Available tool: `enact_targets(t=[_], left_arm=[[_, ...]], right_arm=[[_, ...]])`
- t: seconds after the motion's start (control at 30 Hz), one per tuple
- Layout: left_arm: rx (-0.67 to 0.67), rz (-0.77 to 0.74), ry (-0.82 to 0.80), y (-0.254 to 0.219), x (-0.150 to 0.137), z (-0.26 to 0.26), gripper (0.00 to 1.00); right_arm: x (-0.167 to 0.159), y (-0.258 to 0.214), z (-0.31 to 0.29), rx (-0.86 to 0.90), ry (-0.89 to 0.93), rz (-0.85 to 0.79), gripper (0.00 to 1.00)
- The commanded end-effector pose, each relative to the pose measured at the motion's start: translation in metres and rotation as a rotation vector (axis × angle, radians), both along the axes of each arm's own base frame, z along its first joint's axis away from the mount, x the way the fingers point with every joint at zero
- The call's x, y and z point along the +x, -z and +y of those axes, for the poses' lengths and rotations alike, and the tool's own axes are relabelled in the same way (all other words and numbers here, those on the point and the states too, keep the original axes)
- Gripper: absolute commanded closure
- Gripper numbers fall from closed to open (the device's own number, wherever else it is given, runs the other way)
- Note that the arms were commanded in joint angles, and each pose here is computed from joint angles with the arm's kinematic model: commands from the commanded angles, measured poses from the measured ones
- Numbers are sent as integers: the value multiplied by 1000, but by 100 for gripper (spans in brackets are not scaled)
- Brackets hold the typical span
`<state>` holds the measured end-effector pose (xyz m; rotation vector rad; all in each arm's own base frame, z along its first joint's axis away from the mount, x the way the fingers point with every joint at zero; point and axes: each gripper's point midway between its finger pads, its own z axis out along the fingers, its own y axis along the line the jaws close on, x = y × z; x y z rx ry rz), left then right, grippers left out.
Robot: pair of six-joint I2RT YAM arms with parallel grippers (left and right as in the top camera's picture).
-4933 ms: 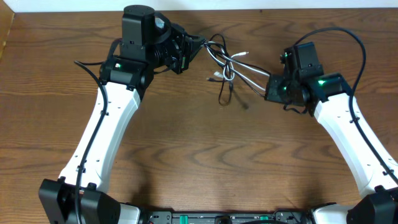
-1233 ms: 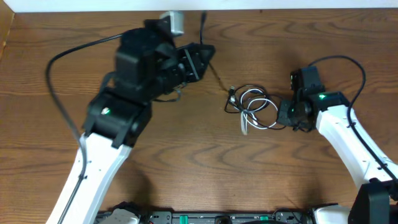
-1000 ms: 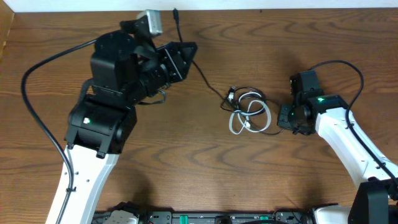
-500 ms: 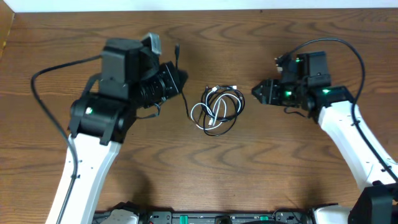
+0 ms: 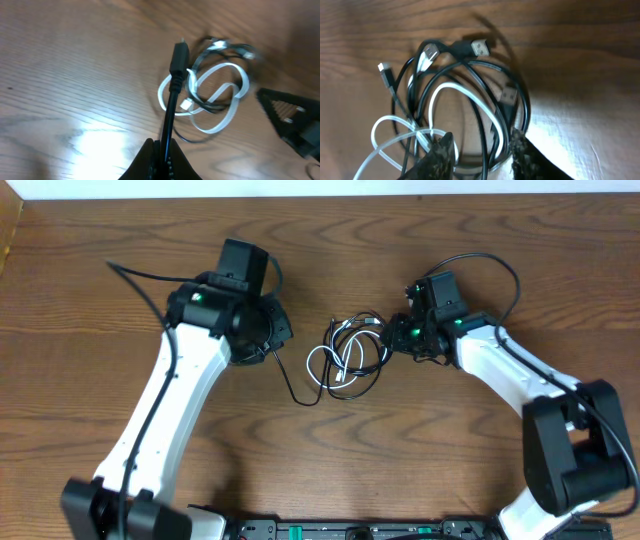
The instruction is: Untangle cables
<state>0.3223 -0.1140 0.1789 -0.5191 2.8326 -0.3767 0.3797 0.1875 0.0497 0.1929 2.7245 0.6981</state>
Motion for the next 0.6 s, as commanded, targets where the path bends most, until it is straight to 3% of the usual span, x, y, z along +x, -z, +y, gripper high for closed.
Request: enact_targets(t=[0.0,0.23,0.47,0.57], left_arm=[[88,53,-7,22,5,12,92],[108,122,-5,46,8,12,92],[107,115,-5,48,11,11,92],[104,109,-5,47,13,10,90]], right_arm=[[4,15,10,12,-35,3,69],[3,34,19,7,-83,11,70],[-5,53,25,-31,-112,36,85],[-8,60,26,-52,-121,48,97]])
